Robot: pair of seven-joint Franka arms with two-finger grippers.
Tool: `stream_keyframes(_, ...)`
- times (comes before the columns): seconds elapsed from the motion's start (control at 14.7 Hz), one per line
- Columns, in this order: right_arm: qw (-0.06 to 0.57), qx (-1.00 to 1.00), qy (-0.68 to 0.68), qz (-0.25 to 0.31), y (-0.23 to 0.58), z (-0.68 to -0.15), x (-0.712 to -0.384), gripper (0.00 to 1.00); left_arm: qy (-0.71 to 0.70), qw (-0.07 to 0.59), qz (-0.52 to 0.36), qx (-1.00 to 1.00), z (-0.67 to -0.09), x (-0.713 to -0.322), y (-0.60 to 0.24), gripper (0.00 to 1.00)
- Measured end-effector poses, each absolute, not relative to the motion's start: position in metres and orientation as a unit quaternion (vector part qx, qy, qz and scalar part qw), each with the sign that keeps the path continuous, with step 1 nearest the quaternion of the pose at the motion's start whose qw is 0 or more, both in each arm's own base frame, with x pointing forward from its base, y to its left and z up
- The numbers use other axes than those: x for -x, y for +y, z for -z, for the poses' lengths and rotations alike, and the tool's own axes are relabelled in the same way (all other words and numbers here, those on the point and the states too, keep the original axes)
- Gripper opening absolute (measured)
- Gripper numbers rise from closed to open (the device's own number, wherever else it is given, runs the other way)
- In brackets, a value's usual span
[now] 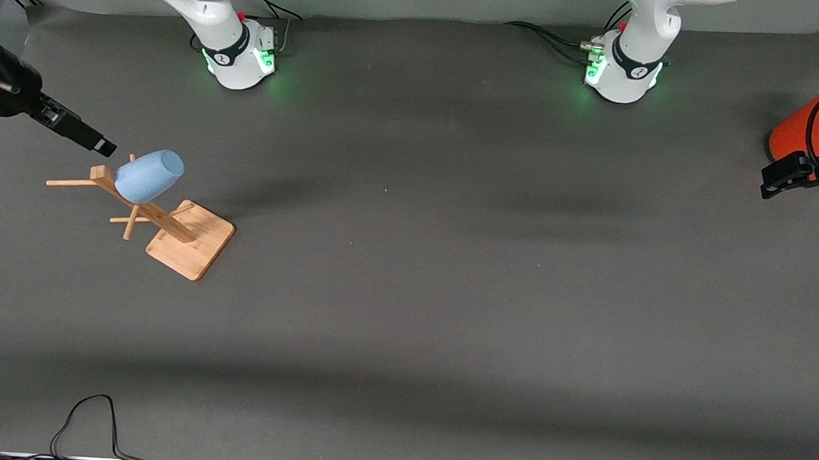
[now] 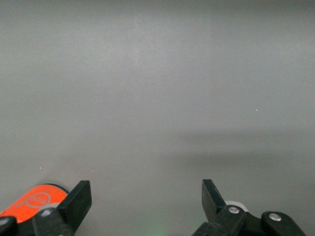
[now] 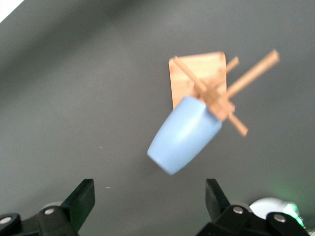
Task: Rotate and upright cup with both arms
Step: 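Reach the right gripper to the light blue cup on the peg, then close the right gripper around the cup body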
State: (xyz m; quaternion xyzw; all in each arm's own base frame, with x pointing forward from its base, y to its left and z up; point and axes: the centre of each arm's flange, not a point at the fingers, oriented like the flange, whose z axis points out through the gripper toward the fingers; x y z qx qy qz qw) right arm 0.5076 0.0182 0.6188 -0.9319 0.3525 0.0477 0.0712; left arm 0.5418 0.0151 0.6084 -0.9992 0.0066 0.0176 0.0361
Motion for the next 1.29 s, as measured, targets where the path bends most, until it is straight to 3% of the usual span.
stream_keyframes(0.27,0.093,0.853,0.503,-0.100,0.017,-0.605,-0.506,1.00,0.007,0.036,-0.018,0.999,-0.608,-0.542,0.015,1.00)
stream_keyframes(0.54,0.094,0.816,0.555,-0.133,-0.018,-0.565,-0.506,1.00,0.007,0.036,-0.018,0.999,-0.608,-0.542,0.015,1.00)
stream_keyframes(1.29,0.087,0.789,0.594,-0.131,-0.032,-0.461,-0.504,1.00,0.007,0.036,-0.019,0.999,-0.607,-0.543,0.015,1.00)
